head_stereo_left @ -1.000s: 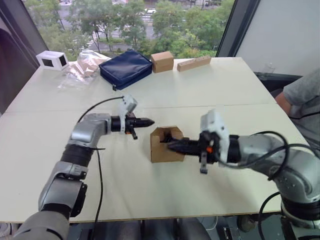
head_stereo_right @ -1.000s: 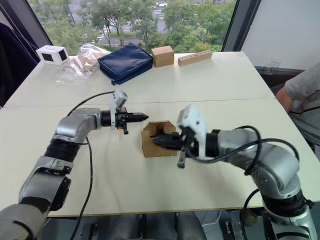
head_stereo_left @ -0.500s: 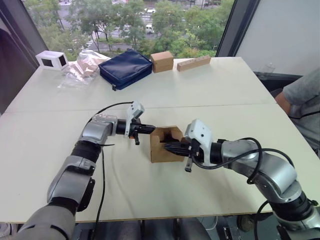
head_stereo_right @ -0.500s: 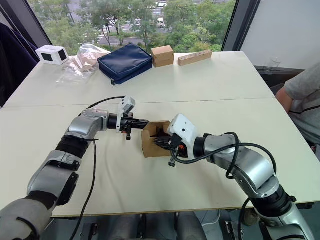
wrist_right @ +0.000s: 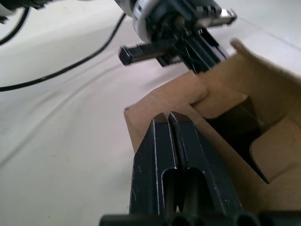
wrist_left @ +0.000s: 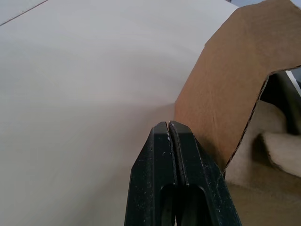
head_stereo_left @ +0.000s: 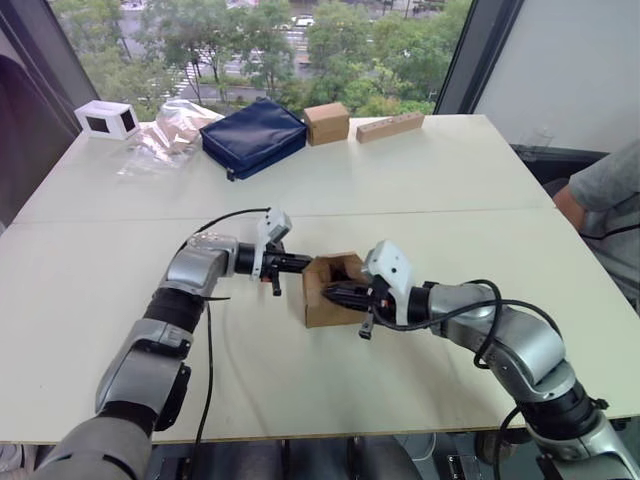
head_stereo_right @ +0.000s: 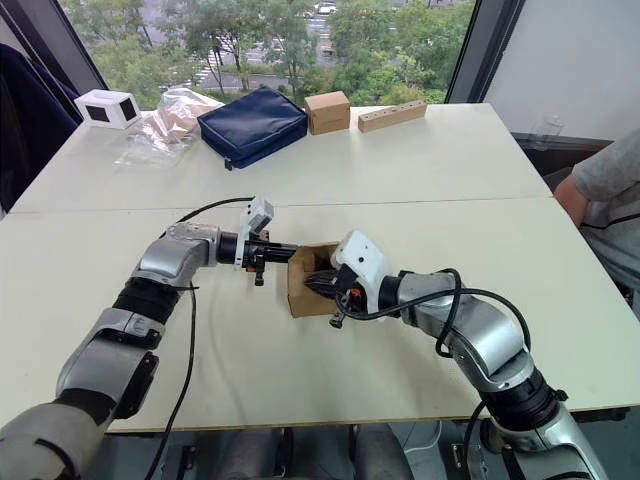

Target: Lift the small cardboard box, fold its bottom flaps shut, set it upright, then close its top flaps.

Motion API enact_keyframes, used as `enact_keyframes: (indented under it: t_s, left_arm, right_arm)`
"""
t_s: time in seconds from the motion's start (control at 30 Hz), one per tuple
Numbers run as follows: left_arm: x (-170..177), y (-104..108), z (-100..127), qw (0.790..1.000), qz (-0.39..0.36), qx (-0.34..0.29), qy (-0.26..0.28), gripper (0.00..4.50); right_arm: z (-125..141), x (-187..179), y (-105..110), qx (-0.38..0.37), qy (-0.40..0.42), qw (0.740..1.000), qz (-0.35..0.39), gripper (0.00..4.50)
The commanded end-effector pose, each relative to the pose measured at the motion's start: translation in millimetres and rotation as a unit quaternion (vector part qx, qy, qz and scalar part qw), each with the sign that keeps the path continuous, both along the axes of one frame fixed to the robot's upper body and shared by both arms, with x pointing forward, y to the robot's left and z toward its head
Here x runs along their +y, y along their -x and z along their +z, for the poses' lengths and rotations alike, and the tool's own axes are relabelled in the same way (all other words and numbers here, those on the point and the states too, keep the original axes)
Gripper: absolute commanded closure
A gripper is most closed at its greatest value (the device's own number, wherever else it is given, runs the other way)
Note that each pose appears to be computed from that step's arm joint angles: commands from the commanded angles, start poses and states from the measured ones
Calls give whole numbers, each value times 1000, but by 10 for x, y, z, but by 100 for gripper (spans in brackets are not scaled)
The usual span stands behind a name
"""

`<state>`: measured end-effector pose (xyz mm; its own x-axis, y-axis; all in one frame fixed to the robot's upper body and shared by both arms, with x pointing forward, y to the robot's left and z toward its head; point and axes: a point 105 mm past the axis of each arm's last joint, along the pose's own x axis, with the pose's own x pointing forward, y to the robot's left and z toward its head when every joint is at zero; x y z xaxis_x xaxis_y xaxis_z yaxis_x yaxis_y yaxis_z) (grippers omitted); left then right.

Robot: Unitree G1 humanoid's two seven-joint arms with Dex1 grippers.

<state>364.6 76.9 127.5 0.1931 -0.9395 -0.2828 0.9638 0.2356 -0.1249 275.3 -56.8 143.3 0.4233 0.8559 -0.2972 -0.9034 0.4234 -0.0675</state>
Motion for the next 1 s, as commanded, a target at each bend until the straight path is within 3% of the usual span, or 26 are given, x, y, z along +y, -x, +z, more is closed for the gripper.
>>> enact_keyframes:
  t_s: [0.03, 0.23, 0.5, 0.63, 1.0]
  left_arm:
    - [63, -39, 132, 999, 22, -25, 14, 449]
    - [326, -73, 324, 993, 93, -52, 49, 449]
    - [383, 572, 574, 997, 32, -6, 73, 449]
    - [294, 766, 486, 998, 14, 14, 64, 449]
    - [174, 810, 215, 999, 21, 20, 35, 449]
  right_arm:
    - [57, 28, 25, -10, -12, 1000, 9, 450]
    - [94, 31, 30, -13, -22, 1000, 10, 450]
    - [80, 28, 41, -9, -26, 1000, 12, 450]
    - [64, 35, 29, -6, -27, 1000, 15, 450]
    - [96, -14, 8, -13, -25, 1000, 7, 450]
